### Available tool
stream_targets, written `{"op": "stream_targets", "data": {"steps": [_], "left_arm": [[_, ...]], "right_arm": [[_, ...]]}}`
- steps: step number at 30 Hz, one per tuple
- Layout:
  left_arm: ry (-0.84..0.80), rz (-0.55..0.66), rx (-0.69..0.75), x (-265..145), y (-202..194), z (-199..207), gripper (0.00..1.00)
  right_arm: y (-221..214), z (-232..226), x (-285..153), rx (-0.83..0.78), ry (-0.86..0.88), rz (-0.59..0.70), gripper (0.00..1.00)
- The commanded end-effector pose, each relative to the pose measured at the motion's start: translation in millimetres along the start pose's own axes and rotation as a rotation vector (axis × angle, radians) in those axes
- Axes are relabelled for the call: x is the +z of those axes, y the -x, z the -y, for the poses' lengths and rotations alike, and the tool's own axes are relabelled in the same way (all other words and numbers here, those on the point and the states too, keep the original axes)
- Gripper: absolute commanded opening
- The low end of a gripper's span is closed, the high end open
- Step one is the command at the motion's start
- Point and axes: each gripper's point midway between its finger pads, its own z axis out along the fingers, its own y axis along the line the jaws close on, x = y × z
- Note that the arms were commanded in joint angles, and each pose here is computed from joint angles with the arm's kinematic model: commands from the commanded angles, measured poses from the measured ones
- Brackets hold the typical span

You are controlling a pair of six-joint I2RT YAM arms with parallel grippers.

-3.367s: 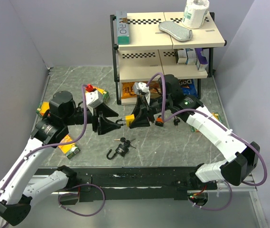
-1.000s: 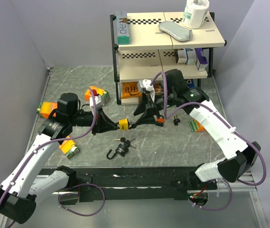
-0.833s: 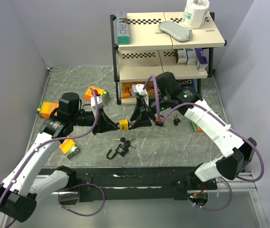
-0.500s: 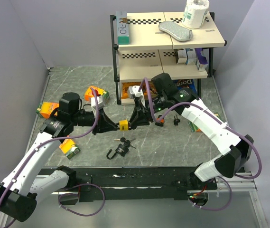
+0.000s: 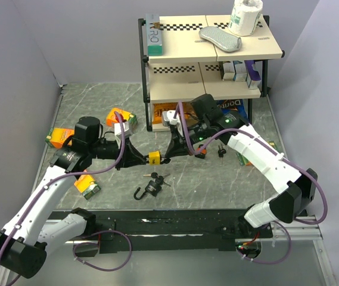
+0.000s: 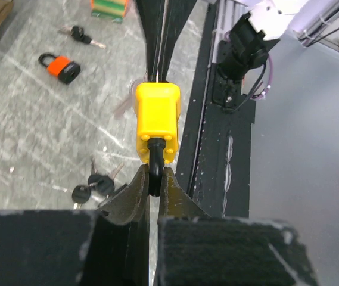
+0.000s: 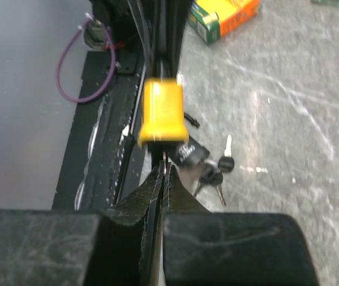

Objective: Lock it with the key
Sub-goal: Lock the lock, then place the key at the center of the board.

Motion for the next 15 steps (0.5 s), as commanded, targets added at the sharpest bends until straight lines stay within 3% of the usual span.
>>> {"op": "stream_targets", "data": {"steps": [1, 8, 15], "left_arm": [[0.002, 0.038, 0.08, -12.1, 14.1, 1.7, 0.01], [0.066, 0.045, 0.057, -20.1, 8.7, -16.5, 0.01], [0.159, 0.058, -0.031, -21.5, -0.1, -41.7, 0.01]], "right_arm": [[-7.1, 1.2, -29.3, -0.03, -0.074, 0.009, 0.0], [-46.1, 29.6, -42.1, 0.08, -0.202, -0.037, 0.0], [-100.7, 93.5, -13.7, 0.418, -0.403, -0.065, 0.0]]}}
